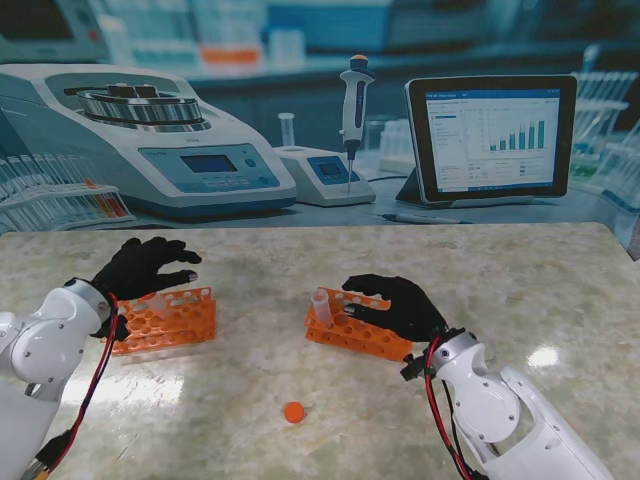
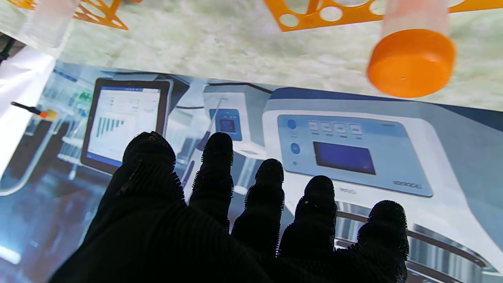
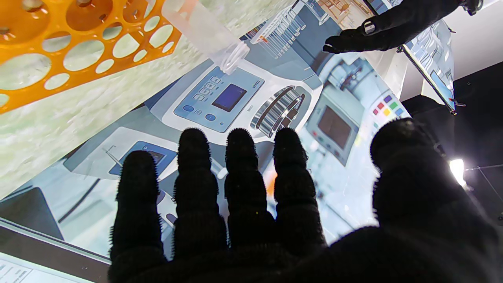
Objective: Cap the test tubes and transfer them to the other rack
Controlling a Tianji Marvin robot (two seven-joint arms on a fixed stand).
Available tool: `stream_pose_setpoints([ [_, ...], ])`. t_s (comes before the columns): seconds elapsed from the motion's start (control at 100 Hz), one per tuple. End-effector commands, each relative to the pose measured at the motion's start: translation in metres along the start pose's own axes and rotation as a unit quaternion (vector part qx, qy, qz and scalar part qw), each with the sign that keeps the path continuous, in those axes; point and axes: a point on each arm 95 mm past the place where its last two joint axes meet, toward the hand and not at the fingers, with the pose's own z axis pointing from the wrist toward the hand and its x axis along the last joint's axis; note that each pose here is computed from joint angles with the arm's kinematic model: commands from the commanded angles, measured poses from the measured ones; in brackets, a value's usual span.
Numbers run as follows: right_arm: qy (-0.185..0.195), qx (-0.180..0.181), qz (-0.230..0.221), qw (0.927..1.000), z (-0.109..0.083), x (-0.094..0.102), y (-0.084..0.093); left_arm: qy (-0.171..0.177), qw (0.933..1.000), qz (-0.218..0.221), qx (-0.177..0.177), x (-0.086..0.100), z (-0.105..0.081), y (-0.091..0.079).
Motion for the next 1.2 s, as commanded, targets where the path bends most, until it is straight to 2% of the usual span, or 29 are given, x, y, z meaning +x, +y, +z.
stream_pose_setpoints([
  [0.0, -0.001, 0.001, 0.001, 1.0, -0.003, 0.001, -0.002, 0.019, 0.9998, -0.004, 0.003, 0.013, 0.0, 0.001],
  [0.21, -0.004, 0.001, -0.005, 1.0, -0.005, 0.001, 0.0, 0.046, 0.9988, -0.016, 0.002, 0.035, 0.001, 0.007],
  [0.62, -0.029, 0.022, -0.022, 0.9991, -0.005, -0.003, 0.005, 0.058, 0.9952, -0.079, 0.005, 0.066, 0.018, 0.04],
  [0.94, -0.056, 0.023, -0.036, 0.9975, 0.0, -0.014, 0.01, 0.047, 0.9926, -0.111, 0.013, 0.075, 0.027, 0.059],
  [1.19, -0.077, 0.033, -0.064, 0.9944, 0.014, -0.021, 0.01, 0.036, 0.989, -0.142, 0.018, 0.077, 0.032, 0.079],
])
